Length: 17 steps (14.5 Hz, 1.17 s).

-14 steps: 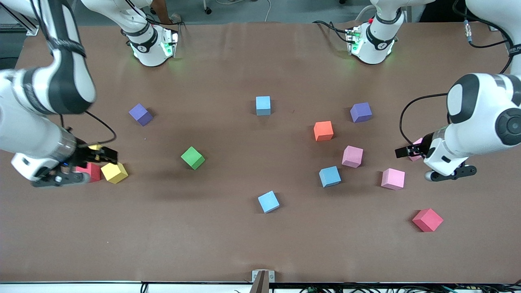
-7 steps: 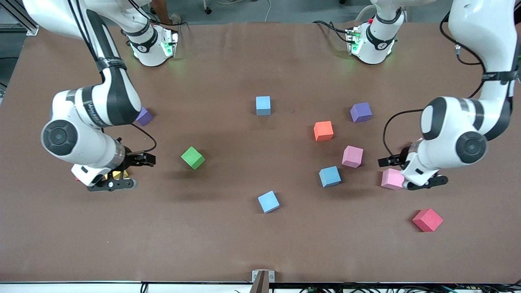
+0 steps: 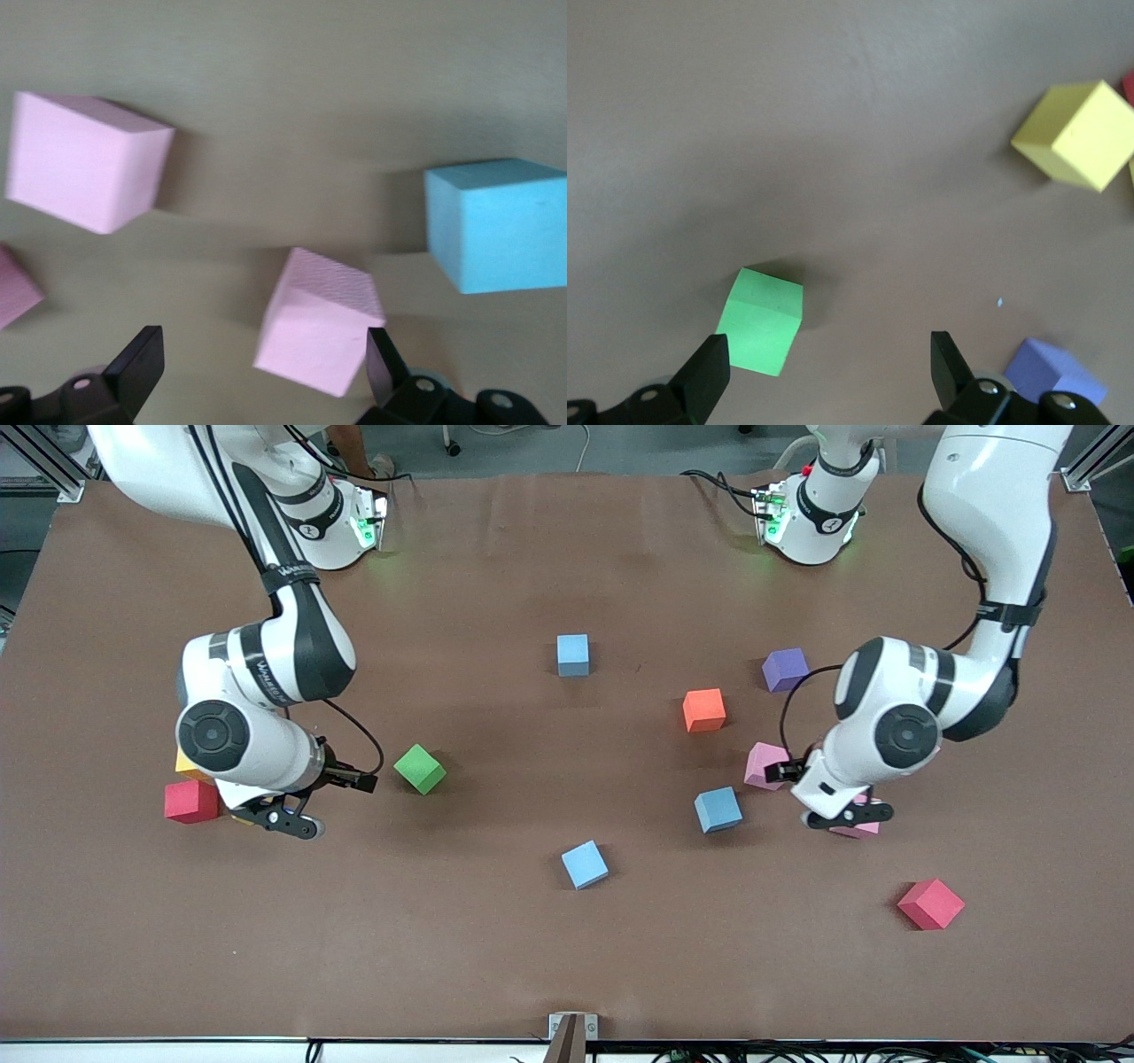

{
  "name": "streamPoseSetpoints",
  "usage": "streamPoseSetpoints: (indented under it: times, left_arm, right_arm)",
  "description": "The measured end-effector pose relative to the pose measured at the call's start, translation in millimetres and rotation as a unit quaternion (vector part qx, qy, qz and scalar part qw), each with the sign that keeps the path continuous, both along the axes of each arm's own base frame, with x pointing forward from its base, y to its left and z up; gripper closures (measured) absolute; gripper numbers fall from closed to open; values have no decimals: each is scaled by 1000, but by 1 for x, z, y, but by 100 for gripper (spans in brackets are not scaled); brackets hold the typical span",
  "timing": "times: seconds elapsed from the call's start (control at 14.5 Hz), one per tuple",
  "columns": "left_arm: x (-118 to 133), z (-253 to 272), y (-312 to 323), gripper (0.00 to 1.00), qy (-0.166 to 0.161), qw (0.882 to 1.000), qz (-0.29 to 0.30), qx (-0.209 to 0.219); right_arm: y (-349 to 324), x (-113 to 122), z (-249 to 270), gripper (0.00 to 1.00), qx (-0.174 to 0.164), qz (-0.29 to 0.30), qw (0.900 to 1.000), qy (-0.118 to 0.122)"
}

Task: Arrange 11 blocks into digit 3
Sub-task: 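Move both grippers down to the pink and green blocks, then close the left gripper on the pink block while the right gripper grips green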

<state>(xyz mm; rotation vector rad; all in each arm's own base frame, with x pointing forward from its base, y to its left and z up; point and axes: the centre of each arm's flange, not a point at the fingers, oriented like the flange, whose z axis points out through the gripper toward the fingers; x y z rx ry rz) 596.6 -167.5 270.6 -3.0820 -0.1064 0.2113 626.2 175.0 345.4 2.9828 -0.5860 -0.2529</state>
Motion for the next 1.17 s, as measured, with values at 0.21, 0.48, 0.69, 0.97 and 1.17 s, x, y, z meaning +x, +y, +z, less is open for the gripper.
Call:
streamPoseSetpoints:
  times: [0.21, 0.48, 0.69, 0.97, 1.17]
  left_arm:
    - [-22, -21, -15, 0, -13, 999, -32, 9]
    - [-40, -42, -18, 0, -37, 998, -44, 17]
    - [-48, -53, -18, 0, -50, 998, -46, 7]
    - [-48, -54, -16, 16, -56, 998, -40, 3]
    - [-48, -54, -17, 48, -61, 998, -26, 2]
  right_arm:
    - [1, -4, -9, 0, -11, -77, 997, 3]
    - [11, -7, -27, 0, 7, -158, 987, 15]
    - [23, -8, -39, 0, 7, -167, 986, 11]
    - [37, -12, -65, 0, 10, -164, 986, 4]
    - [40, -16, -79, 0, 12, -165, 986, -2]
